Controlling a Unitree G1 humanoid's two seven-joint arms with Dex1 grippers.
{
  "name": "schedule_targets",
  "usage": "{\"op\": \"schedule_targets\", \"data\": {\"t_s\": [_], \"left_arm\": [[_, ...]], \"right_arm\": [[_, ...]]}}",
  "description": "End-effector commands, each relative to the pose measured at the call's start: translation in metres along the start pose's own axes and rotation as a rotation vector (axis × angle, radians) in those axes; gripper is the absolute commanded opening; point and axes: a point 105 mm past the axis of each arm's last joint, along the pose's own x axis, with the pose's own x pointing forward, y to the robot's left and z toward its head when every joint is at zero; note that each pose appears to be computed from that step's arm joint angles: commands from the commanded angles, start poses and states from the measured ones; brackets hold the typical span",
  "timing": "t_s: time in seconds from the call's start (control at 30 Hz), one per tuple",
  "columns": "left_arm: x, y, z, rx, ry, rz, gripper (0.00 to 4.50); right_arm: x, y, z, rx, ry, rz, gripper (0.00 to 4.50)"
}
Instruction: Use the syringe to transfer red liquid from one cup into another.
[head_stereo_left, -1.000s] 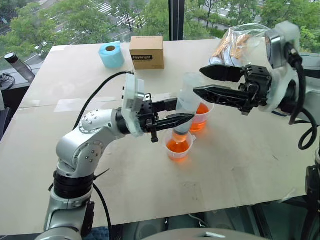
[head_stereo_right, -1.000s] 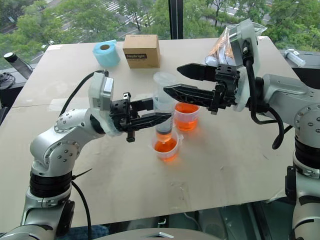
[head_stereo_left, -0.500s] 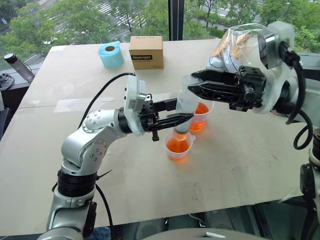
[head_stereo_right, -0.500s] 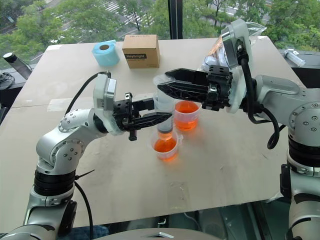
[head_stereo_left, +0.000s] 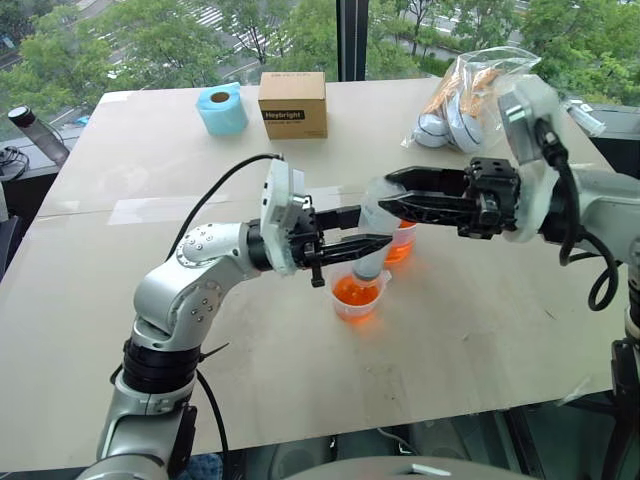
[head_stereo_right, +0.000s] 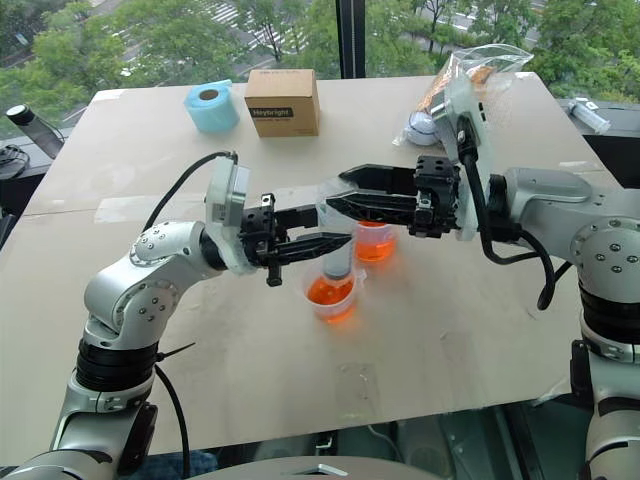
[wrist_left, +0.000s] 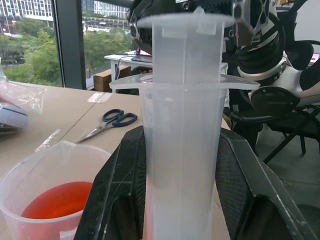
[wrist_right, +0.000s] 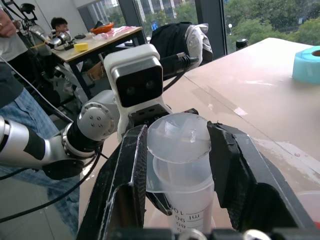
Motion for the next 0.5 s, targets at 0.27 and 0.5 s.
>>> {"op": "schedule_targets", "data": {"t_s": [0.27,0.5], "left_arm": [[-0.002,-0.002,0.026,0.080,-0.084,0.001,1.45],[-0.002,-0.003,0.025,0.077,-0.083,-0.002,1.45]], "right_arm": [[0.001,-0.003,-0.023,0.034,0.114,-0.025,1.34],[-0.010,-0.006,0.026,0.090,-0.154,0.006,3.70]]}}
